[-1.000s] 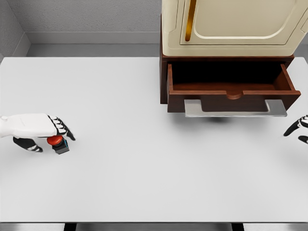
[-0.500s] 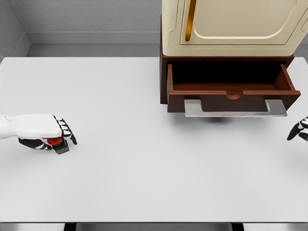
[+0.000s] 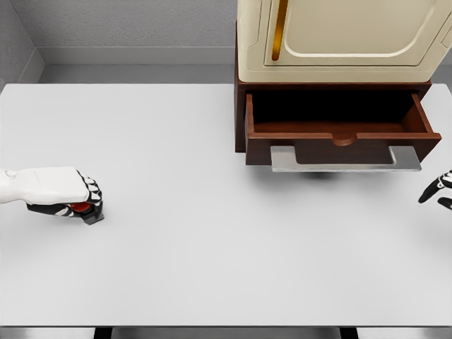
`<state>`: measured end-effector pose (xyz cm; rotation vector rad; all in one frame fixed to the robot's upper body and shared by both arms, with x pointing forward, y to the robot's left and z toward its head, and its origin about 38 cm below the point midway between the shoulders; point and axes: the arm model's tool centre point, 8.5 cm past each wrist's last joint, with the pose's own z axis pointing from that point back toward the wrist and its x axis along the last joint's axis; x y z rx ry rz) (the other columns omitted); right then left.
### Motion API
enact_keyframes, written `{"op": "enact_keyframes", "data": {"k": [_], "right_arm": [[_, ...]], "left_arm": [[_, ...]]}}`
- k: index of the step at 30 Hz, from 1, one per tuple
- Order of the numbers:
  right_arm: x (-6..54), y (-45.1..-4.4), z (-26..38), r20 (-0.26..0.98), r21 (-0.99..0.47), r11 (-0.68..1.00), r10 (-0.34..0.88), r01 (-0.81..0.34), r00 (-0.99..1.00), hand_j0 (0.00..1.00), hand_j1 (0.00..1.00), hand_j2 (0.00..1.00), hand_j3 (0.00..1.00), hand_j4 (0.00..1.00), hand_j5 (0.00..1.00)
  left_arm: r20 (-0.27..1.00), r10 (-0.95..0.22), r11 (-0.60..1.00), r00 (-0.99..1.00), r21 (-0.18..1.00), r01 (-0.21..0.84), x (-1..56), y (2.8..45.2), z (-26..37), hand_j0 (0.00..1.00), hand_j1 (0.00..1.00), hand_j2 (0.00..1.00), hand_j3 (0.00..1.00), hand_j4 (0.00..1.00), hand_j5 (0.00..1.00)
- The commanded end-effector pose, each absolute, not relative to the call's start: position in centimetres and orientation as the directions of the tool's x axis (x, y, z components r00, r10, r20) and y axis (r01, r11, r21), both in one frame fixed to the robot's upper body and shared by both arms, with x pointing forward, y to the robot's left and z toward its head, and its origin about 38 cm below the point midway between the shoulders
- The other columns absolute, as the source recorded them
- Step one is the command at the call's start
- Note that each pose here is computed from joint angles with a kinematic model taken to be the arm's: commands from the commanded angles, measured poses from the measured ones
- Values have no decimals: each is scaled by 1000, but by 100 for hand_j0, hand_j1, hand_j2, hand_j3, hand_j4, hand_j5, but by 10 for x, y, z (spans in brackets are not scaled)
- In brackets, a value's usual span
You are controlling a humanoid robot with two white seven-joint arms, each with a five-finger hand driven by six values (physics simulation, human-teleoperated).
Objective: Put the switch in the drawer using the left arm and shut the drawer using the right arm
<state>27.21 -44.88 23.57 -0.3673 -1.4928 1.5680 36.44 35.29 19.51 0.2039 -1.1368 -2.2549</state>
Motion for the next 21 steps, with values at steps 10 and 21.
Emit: {"op": "enact_keyframes", "data": {"k": [10,21], "right_arm": [[272,-449,237,367,-904,153,757,-400,-540,57,57,57,57,57,57],[272,-448,236,369,-903,153,756,-402,-540,58,58,58,58,58,58]], "left_arm": [[54,-517,-408,-855,862,301,380,325,248,39,39,39,39,39,39],[85,-408,-305,-909,926,224,396,266,265,39,39,39,39,39,39]]}}
